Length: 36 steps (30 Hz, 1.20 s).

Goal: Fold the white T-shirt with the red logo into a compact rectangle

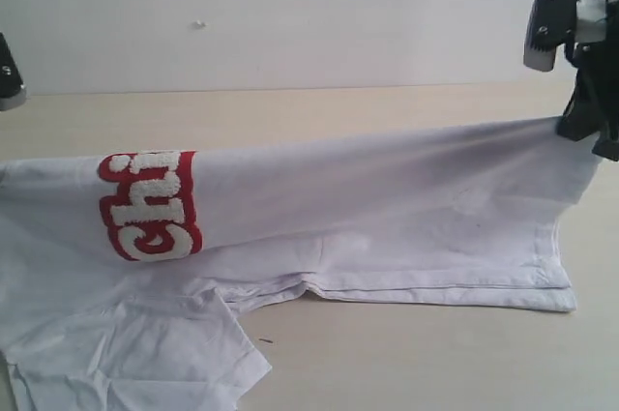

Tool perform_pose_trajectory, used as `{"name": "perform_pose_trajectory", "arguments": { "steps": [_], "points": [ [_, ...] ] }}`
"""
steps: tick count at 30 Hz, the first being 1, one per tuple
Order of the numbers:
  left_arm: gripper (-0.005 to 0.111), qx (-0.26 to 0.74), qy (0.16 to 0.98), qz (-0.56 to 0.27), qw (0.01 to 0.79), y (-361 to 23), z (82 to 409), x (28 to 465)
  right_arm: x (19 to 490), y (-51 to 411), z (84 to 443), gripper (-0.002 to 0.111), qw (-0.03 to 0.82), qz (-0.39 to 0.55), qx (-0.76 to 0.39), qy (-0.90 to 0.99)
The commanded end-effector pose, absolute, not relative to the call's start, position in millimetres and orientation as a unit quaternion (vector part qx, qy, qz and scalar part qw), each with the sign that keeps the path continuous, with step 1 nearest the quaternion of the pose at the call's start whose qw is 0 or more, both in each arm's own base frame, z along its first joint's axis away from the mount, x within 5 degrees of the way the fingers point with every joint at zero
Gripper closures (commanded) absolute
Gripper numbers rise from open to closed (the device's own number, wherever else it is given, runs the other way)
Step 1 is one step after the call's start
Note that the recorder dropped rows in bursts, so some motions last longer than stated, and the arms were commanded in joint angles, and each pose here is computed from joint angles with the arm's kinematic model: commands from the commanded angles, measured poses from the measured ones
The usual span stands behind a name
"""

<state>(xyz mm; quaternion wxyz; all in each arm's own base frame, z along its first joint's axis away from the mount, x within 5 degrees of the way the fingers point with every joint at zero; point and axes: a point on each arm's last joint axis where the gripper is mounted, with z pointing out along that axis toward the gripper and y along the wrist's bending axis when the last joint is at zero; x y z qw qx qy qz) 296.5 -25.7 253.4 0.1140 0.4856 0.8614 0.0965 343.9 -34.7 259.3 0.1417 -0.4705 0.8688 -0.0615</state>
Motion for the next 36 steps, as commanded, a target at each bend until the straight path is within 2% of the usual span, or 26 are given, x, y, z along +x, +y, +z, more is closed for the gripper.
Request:
{"name": "perform_pose_trajectory", "arguments": {
  "steps": [1,9,18,23,26,28,30,34,36],
  "points": [
    [0.107,0.490,0.852,0.122,0.140,-17,217,330,368,-44,228,0.108,0.139,-0.094,-0.470,0.866],
    [0.107,0.485,0.839,0.142,0.203,-16,173,365,390,-51,177,0.108,0.125,-0.104,-0.452,0.877],
    [0.107,0.458,0.840,0.151,0.250,-8,150,383,416,-54,167,0.108,0.233,-0.152,-0.363,0.889],
    [0.107,0.425,0.859,0.139,0.249,-4,135,386,416,-54,149,0.106,0.209,-0.136,-0.355,0.901],
    [0.106,0.424,0.862,0.134,0.243,-4,127,386,415,-54,142,0.096,0.198,-0.130,-0.357,0.904],
    [0.101,0.417,0.863,0.134,0.251,-5,126,388,416,-54,140,0.087,0.197,-0.130,-0.357,0.904],
    [0.090,0.409,0.862,0.136,0.267,-5,127,390,417,-54,141,0.074,0.205,-0.133,-0.356,0.902],
    [0.064,0.377,0.862,0.137,0.311,-6,131,397,418,-54,142,0.041,0.212,-0.136,-0.355,0.900],
    [0.052,0.352,0.864,0.134,0.334,-4,133,400,418,-54,141,0.032,0.211,-0.134,-0.353,0.901]
  ]
}}
